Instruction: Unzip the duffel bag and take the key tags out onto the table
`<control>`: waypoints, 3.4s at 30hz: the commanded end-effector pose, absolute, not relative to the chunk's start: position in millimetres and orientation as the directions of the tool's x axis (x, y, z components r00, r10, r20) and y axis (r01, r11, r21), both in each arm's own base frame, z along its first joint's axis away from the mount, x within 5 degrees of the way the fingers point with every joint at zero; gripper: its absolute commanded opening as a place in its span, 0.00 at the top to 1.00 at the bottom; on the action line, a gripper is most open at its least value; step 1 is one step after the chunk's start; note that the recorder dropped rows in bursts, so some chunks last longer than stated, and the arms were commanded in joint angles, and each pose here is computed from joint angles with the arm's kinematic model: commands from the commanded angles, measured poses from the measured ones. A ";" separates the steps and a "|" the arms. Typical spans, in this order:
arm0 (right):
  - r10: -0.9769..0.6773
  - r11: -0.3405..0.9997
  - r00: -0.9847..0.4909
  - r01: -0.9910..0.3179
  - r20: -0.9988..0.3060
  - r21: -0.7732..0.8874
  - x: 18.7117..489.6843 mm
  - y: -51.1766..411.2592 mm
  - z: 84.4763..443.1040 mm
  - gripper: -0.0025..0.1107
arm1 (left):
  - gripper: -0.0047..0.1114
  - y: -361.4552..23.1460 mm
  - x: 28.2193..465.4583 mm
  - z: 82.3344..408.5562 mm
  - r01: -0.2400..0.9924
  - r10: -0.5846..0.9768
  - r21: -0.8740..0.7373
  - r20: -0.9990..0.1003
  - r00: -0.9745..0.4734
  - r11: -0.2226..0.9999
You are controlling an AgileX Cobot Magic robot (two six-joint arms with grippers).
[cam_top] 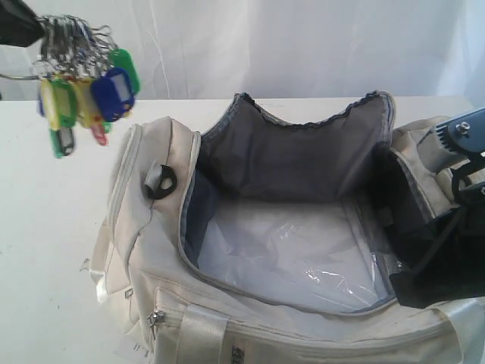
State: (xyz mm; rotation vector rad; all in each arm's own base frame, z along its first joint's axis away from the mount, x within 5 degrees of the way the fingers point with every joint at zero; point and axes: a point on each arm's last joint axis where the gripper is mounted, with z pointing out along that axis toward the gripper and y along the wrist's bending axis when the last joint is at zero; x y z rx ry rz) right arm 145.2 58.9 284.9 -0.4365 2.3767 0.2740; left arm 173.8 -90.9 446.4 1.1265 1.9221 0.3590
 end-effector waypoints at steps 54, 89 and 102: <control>-0.223 0.924 -0.689 -0.375 -0.690 0.076 145.3 58.5 286.1 0.98 | 0.96 -55.4 235.5 207.0 0.456 0.579 0.359 -0.457 -0.675 0.815; -0.223 0.924 -0.688 -0.375 -0.691 0.076 145.3 58.5 286.2 0.98 | 0.45 -46.9 183.5 323.1 0.240 0.253 0.118 -0.696 -0.672 0.964; -0.220 0.924 -0.691 -0.373 -0.689 0.079 145.2 58.6 286.0 0.98 | 0.96 -45.2 120.2 369.7 0.419 0.302 0.038 -0.751 -0.587 0.907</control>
